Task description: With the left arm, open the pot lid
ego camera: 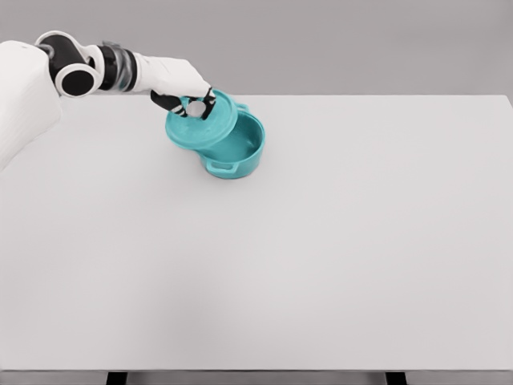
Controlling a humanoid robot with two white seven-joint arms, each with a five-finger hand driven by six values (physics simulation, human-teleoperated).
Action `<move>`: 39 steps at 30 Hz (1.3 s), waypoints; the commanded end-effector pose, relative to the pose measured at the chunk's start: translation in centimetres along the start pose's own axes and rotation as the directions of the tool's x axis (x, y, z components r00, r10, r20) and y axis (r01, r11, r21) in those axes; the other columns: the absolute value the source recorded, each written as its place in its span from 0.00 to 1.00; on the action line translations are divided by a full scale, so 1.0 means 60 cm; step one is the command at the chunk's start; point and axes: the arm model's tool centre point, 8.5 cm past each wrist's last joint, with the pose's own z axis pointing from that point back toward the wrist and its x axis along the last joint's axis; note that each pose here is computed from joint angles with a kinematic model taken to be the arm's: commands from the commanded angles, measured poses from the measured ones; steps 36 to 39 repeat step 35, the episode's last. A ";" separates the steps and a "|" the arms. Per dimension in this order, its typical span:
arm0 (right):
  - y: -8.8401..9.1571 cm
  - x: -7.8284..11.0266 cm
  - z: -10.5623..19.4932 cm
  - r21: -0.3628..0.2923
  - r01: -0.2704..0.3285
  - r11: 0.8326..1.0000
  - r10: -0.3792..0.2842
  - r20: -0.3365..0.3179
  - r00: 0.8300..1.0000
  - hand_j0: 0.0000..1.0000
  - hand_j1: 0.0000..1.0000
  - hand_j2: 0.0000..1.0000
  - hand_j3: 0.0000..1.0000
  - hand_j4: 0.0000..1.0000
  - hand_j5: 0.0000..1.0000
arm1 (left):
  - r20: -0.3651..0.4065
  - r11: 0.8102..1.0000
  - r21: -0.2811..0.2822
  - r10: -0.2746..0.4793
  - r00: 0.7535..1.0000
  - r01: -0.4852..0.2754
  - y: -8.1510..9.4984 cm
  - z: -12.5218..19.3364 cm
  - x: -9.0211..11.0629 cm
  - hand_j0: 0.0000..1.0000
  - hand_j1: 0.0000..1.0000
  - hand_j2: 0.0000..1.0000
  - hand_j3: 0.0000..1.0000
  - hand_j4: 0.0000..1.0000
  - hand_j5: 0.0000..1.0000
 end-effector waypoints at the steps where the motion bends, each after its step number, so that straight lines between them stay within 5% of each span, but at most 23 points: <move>1: 0.000 0.000 0.000 0.000 0.000 1.000 0.000 0.000 1.000 1.00 1.00 1.00 1.00 1.00 1.00 | -0.049 1.000 -0.013 0.011 0.999 -0.012 -0.022 0.042 -0.033 0.40 0.40 0.40 0.40 0.40 0.40; 4: 0.000 0.000 0.000 0.000 0.000 1.000 0.000 0.000 1.000 1.00 1.00 1.00 1.00 1.00 1.00 | -0.088 0.999 -0.040 0.022 0.996 -0.026 -0.049 0.068 -0.055 0.40 0.40 0.40 0.40 0.40 0.40; 8: 0.000 0.000 0.000 0.000 0.000 1.000 0.000 0.000 1.000 1.00 1.00 1.00 1.00 1.00 1.00 | -0.116 0.988 -0.151 -0.044 0.992 0.026 -0.091 0.065 -0.059 0.41 0.41 0.41 0.41 0.41 0.41; 13: 0.000 0.000 0.000 0.000 0.000 1.000 0.000 0.000 1.000 1.00 1.00 1.00 1.00 1.00 1.00 | -0.120 0.983 -0.178 -0.065 0.991 0.042 -0.099 0.061 -0.058 0.50 0.50 0.50 0.50 0.50 0.50; 17: 0.000 0.000 0.000 0.000 0.000 1.000 0.000 0.000 1.000 1.00 1.00 1.00 1.00 1.00 1.00 | -0.120 0.983 -0.178 -0.062 0.991 0.039 -0.100 0.061 -0.058 0.95 0.95 0.95 0.95 0.95 0.95; 18: 0.000 0.000 0.000 0.000 0.000 1.000 0.000 0.000 1.000 1.00 1.00 1.00 1.00 1.00 1.00 | -0.119 0.983 -0.178 -0.062 0.991 0.040 -0.100 0.060 -0.058 1.00 1.00 1.00 1.00 1.00 1.00; 25: 0.000 0.000 0.000 0.000 -0.002 1.000 0.002 -0.001 1.000 1.00 1.00 1.00 1.00 1.00 1.00 | -0.124 0.982 -0.185 -0.050 0.991 0.026 -0.111 0.063 -0.061 1.00 1.00 1.00 1.00 1.00 1.00; 26: 0.000 0.000 0.000 0.000 0.000 1.000 0.000 0.000 1.000 1.00 1.00 1.00 1.00 1.00 1.00 | -0.160 0.982 -0.190 -0.029 0.987 -0.002 -0.126 0.091 -0.081 1.00 1.00 1.00 1.00 1.00 1.00; 28: 0.000 0.000 0.000 0.000 0.000 1.000 0.000 0.000 1.000 1.00 1.00 1.00 1.00 1.00 1.00 | -0.242 0.977 -0.157 0.101 0.965 -0.142 -0.167 0.148 -0.130 1.00 1.00 1.00 1.00 1.00 1.00; 31: 0.000 0.000 0.000 0.000 0.000 1.000 0.000 0.000 1.000 1.00 1.00 1.00 1.00 1.00 1.00 | -0.307 0.942 -0.079 0.287 0.907 -0.325 -0.212 0.187 -0.168 1.00 1.00 1.00 1.00 1.00 1.00; 39: 0.000 0.000 0.000 0.000 -0.002 1.000 0.002 -0.001 1.000 1.00 1.00 1.00 1.00 1.00 1.00 | -0.320 0.935 -0.090 0.298 0.899 -0.342 -0.227 0.190 -0.171 1.00 1.00 1.00 1.00 1.00 1.00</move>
